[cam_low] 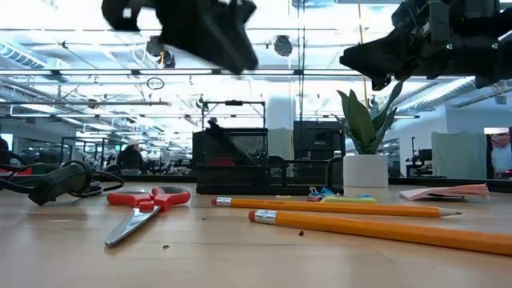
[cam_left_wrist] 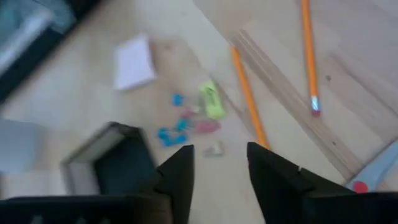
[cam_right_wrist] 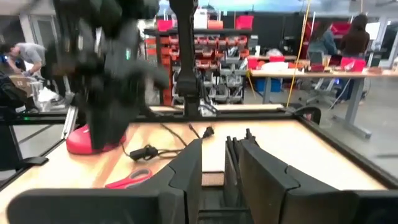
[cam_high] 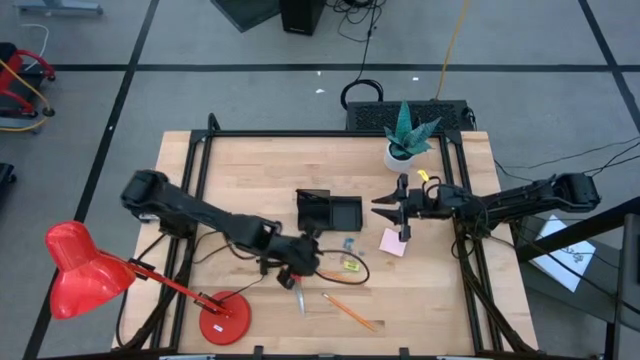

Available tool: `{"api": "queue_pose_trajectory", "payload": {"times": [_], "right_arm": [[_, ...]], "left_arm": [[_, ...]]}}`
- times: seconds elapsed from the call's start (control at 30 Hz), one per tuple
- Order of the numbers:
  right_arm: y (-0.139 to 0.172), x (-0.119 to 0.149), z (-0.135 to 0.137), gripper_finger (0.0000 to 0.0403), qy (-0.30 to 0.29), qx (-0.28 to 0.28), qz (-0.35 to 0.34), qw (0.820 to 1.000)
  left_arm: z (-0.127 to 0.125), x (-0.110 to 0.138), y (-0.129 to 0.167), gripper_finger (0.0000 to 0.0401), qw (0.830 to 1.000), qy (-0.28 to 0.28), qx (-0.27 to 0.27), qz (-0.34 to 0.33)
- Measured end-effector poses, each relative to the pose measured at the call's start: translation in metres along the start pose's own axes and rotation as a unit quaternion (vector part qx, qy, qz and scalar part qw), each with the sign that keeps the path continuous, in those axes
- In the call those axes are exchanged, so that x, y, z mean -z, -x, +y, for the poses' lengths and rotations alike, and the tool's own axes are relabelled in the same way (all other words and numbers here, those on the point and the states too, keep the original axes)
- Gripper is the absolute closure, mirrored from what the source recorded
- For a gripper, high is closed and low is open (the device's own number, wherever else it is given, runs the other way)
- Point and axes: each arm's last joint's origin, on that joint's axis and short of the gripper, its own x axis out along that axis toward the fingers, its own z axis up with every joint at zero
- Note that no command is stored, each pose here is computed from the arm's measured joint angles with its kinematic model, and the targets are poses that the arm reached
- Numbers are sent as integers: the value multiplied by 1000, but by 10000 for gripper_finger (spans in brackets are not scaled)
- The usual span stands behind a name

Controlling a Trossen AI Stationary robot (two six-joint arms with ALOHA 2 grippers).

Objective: Pick and place office supplies into organizer
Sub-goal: Put the orange pencil into the black desk organizer

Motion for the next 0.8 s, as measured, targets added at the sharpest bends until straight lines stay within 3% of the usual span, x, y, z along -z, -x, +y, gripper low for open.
{"api": "queue_pose_trajectory", "payload": {"times": [0.13,0.3,0.5,0.67,0.8], "right_arm": [[-10,-5,6,303,0,-14,43,999],[-25,-23,22,303,5,-48,82,995],[-39,-44,53,302,4,-67,135,989],[-61,-43,80,301,-4,-56,210,976],[-88,-40,99,280,-27,-62,250,966]], "left_arm": [[4,13,37,314,998,24,-51,-33],[-5,58,66,390,986,88,-98,-104],[-23,115,80,382,968,121,-142,-166],[-19,127,108,396,949,145,-172,-222],[-21,136,123,385,945,157,-173,-229]]}}
